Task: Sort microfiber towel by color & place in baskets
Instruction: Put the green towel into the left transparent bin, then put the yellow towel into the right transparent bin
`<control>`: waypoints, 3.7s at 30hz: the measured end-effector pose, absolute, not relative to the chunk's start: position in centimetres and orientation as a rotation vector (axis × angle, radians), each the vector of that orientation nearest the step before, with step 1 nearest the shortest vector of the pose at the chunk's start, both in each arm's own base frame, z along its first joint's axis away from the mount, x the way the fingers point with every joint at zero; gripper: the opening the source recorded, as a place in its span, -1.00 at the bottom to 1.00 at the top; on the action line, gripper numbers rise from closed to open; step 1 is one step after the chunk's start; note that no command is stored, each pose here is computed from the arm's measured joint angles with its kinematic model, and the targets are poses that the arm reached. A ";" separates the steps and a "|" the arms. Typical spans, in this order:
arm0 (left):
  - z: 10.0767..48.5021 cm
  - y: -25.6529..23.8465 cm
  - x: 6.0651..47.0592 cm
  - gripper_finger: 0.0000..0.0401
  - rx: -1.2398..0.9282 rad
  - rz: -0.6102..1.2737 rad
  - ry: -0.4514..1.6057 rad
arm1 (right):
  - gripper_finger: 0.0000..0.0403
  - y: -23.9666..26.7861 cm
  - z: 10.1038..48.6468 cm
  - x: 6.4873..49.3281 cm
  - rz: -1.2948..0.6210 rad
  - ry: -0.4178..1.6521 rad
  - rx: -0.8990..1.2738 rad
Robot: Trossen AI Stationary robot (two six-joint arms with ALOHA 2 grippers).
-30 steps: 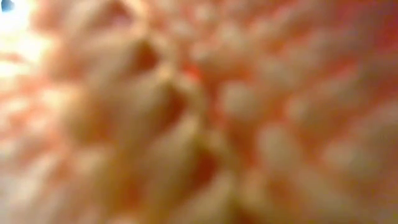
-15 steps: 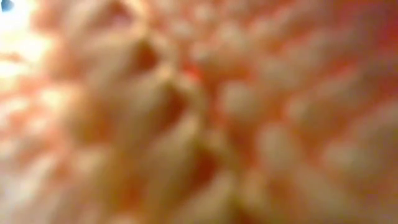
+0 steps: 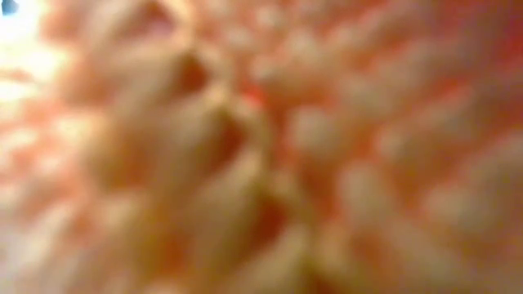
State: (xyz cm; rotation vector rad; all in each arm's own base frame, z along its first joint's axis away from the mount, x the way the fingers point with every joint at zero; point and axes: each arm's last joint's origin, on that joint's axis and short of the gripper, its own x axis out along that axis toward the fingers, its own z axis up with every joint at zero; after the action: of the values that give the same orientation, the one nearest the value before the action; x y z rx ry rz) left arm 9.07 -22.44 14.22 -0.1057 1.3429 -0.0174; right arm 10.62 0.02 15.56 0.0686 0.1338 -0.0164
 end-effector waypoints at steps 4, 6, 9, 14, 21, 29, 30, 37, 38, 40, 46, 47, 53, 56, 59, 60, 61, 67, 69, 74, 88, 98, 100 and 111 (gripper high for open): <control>15.0 -22.8 9.1 -1.00 -0.125 -0.034 1.360 | -1.00 0.0 15.6 10.6 -0.016 0.134 0.069; 16.2 -23.1 9.2 -1.00 -0.130 -0.047 1.355 | -1.00 0.0 15.6 10.6 -0.017 0.134 0.069; 18.5 -23.3 9.3 -1.00 -0.102 -0.055 1.358 | -1.00 0.0 15.6 10.6 -0.017 0.133 0.069; 22.7 -22.9 9.2 -1.00 -0.086 -0.076 1.352 | -1.00 0.0 15.6 10.6 -0.016 0.134 0.069; 27.5 -21.4 8.8 -1.00 -0.150 -0.111 1.233 | -1.00 0.0 15.6 10.6 -0.017 0.133 0.069; 30.8 -16.9 8.9 -1.00 -0.244 -0.062 1.081 | -1.00 0.0 15.6 10.6 -0.017 0.134 0.069; 31.1 -16.2 9.1 -1.00 -0.249 -0.038 1.069 | -1.00 0.0 15.6 10.6 -0.016 0.134 0.069; 32.5 -12.1 11.2 -1.00 -0.231 0.079 0.928 | -1.00 0.0 15.6 10.6 -0.017 0.134 0.069; 32.6 -11.6 11.7 -1.00 -0.230 0.097 0.916 | -1.00 0.0 15.6 10.6 -0.017 0.134 0.069; 32.8 -10.7 12.7 -1.00 -0.232 0.135 0.888 | -1.00 0.0 15.6 10.6 -0.017 0.134 0.069; 33.2 -8.1 16.6 -1.00 -0.233 0.204 0.799 | -1.00 0.0 15.5 10.6 -0.017 0.134 0.069; 33.2 -7.5 17.4 -1.00 -0.234 0.217 0.789 | -1.00 0.0 15.6 10.6 -0.017 0.134 0.069; 32.4 -4.1 22.5 -1.00 -0.252 0.247 0.743 | -1.00 0.0 15.6 10.6 -0.016 0.134 0.069; 31.8 -2.7 24.5 -1.00 -0.253 0.271 0.710 | -1.00 0.0 15.6 10.6 -0.016 0.134 0.069; 31.3 -1.8 26.1 -1.00 -0.264 0.283 0.684 | -1.00 0.0 15.6 10.6 -0.017 0.134 0.069; 31.1 -1.5 26.5 -1.00 -0.266 0.286 0.677 | -1.00 0.0 15.6 10.6 -0.016 0.134 0.069; 31.0 -1.3 26.9 -1.00 -0.271 0.288 0.672 | -1.00 0.0 15.6 10.6 -0.017 0.134 0.069; 29.5 -0.4 28.7 -1.00 -0.217 0.314 0.694 | -1.00 0.0 15.6 10.6 -0.021 0.133 0.123; 28.8 -0.4 29.2 -1.00 -0.155 0.298 0.729 | -1.00 0.0 15.6 10.6 -0.021 0.133 0.123; 27.0 -0.3 30.5 -1.00 -0.095 0.284 0.783 | -1.00 0.0 15.6 10.6 -0.028 0.132 0.125; 24.2 -0.1 29.9 -1.00 0.021 0.200 0.645 | -1.00 -0.1 22.4 11.3 -0.164 0.245 0.066; 24.6 0.0 25.2 -1.00 0.027 0.194 0.555 | -1.00 -0.5 27.3 15.9 -0.340 0.574 0.076; 25.1 0.0 24.4 -1.00 0.023 0.194 0.522 | -1.00 -0.7 27.6 16.6 -0.385 0.688 0.123; 26.3 0.0 21.7 -1.00 0.074 0.158 0.461 | -0.96 -1.9 26.2 18.5 -0.770 1.156 0.605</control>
State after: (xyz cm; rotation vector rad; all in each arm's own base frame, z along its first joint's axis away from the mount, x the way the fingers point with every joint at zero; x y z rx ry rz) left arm 21.65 0.03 26.33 0.0740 0.4605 0.1578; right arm 18.50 -1.94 26.18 0.6047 1.1565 -0.7703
